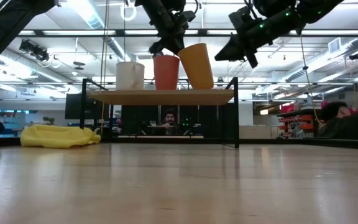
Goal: Stack small to large cups/mugs on shelf
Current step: Put the yellow cup on the shelf, then return to home position
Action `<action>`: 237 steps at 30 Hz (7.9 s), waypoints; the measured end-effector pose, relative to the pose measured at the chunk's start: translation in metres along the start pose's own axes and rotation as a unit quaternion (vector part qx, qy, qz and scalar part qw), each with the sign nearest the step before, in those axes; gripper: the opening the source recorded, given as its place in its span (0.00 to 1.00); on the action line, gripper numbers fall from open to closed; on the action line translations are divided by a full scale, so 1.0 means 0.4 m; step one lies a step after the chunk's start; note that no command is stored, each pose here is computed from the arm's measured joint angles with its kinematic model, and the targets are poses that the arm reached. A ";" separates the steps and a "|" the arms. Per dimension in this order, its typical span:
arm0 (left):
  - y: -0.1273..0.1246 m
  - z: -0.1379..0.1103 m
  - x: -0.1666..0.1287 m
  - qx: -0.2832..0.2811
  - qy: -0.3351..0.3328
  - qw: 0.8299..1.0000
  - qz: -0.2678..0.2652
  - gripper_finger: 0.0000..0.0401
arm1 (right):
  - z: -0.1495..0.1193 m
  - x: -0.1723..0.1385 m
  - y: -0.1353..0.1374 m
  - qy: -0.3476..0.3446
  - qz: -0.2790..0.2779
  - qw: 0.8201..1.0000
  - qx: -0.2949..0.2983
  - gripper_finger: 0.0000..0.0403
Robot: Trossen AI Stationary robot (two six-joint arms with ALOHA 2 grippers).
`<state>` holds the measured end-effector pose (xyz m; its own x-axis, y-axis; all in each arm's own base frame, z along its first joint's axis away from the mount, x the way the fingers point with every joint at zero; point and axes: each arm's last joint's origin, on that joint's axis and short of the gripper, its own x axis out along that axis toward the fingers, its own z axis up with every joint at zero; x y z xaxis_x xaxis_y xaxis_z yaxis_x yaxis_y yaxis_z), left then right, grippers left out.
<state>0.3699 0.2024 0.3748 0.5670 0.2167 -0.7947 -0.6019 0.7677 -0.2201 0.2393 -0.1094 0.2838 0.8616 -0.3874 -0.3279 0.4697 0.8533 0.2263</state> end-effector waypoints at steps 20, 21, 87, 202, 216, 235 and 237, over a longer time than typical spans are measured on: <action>-0.003 0.001 -0.003 0.002 -0.004 1.000 0.000 0.02 | 0.036 0.069 0.003 0.058 -0.053 0.997 -0.016 0.00; -0.004 0.002 -0.003 0.004 -0.006 1.000 -0.002 0.02 | 0.037 0.066 0.003 0.058 -0.054 0.997 -0.018 0.00; -0.014 0.011 0.001 0.029 -0.020 0.999 -0.041 0.05 | 0.026 0.063 -0.004 0.077 -0.083 0.993 -0.024 0.00; -0.169 -0.177 -0.407 0.114 -0.055 0.984 0.124 0.22 | 0.041 -0.154 0.069 0.093 -0.086 0.992 -0.029 0.01; -0.284 -0.257 -0.425 0.152 -0.074 0.974 0.148 0.20 | -0.004 -0.211 0.138 0.127 -0.036 0.990 -0.059 0.01; -0.379 -0.423 -0.292 0.222 -0.034 0.954 0.197 0.18 | -0.052 -0.267 0.237 0.130 0.041 0.986 -0.095 0.02; -0.381 -0.437 -0.293 0.222 -0.044 0.956 0.186 0.19 | -0.055 -0.270 0.242 0.131 0.048 0.985 -0.098 0.03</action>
<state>0.2970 -0.0454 0.4026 0.4172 0.5595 -0.7162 -0.4848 0.8036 0.3453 0.1877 0.0226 0.3211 0.8086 -0.2204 -0.5455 0.3205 0.9425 0.0944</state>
